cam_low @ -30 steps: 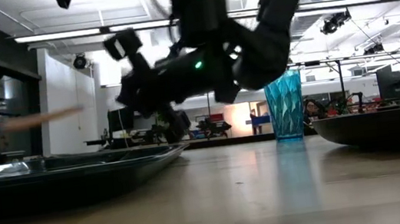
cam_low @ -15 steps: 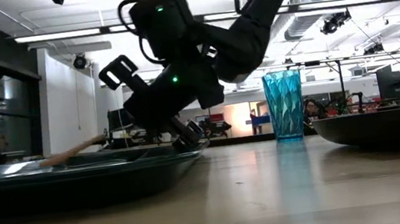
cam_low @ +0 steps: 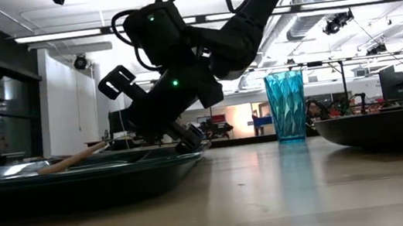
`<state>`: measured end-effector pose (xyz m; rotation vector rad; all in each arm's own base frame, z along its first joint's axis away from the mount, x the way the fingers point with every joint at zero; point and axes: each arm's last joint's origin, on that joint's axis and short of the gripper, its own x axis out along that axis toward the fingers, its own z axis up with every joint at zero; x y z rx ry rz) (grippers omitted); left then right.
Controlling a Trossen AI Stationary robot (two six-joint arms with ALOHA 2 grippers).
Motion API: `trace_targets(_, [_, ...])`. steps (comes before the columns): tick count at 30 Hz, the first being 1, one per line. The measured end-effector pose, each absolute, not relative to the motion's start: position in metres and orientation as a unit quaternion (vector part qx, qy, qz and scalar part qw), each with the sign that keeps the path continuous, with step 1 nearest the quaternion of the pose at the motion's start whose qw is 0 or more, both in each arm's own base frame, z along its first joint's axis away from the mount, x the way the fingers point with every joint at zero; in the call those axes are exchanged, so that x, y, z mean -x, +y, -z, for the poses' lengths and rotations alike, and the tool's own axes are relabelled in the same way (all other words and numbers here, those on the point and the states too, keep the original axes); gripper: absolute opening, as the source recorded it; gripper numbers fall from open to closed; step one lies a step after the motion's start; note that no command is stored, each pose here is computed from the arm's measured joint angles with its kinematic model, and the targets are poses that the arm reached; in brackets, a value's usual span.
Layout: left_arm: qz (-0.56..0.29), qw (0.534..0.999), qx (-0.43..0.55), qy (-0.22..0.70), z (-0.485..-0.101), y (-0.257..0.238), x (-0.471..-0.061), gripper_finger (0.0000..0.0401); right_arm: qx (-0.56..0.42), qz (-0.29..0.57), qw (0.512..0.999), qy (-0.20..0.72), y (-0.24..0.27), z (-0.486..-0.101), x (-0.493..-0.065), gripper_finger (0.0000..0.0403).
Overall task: Pick and place plate/cup/fork/spoon on tray
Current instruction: Put the fork on the tray to the right side of the spoon
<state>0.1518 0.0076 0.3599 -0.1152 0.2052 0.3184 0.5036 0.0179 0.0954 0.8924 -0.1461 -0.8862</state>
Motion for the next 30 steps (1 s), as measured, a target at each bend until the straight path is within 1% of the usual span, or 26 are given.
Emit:
trace_targets(4, [-0.158,0.98,0.057,0.102,-0.36,0.008,-0.152,0.0,-0.413,0.417,0.807,-0.059,0.016,-0.095,-0.503,0.0001])
trace_targets(7, [-0.158,0.98,0.057,0.102,-0.36,0.008,-0.152,0.0,-0.408,0.418,0.81,-0.048,0.016,-0.093,-0.503,0.001])
trace_targets(16, [-0.158,0.98,0.058,0.103,-0.36,0.008,-0.152,0.0,-0.397,0.421,0.815,-0.036,0.018,-0.092,-0.502,0.0087])
trace_targets(20, [-0.158,0.98,0.062,0.102,-0.36,0.008,-0.152,0.0,-0.393,0.419,0.818,-0.032,0.019,-0.092,-0.502,0.0111])
trace_targets(26, [-0.158,0.98,0.062,0.102,-0.36,0.008,-0.152,0.0,-0.392,0.412,0.822,-0.026,0.022,-0.092,-0.502,0.0121])
trace_targets(30, [-0.158,0.98,0.062,0.102,-0.36,0.008,-0.152,0.0,-0.38,0.394,0.837,-0.004,0.032,-0.091,-0.502,0.0122])
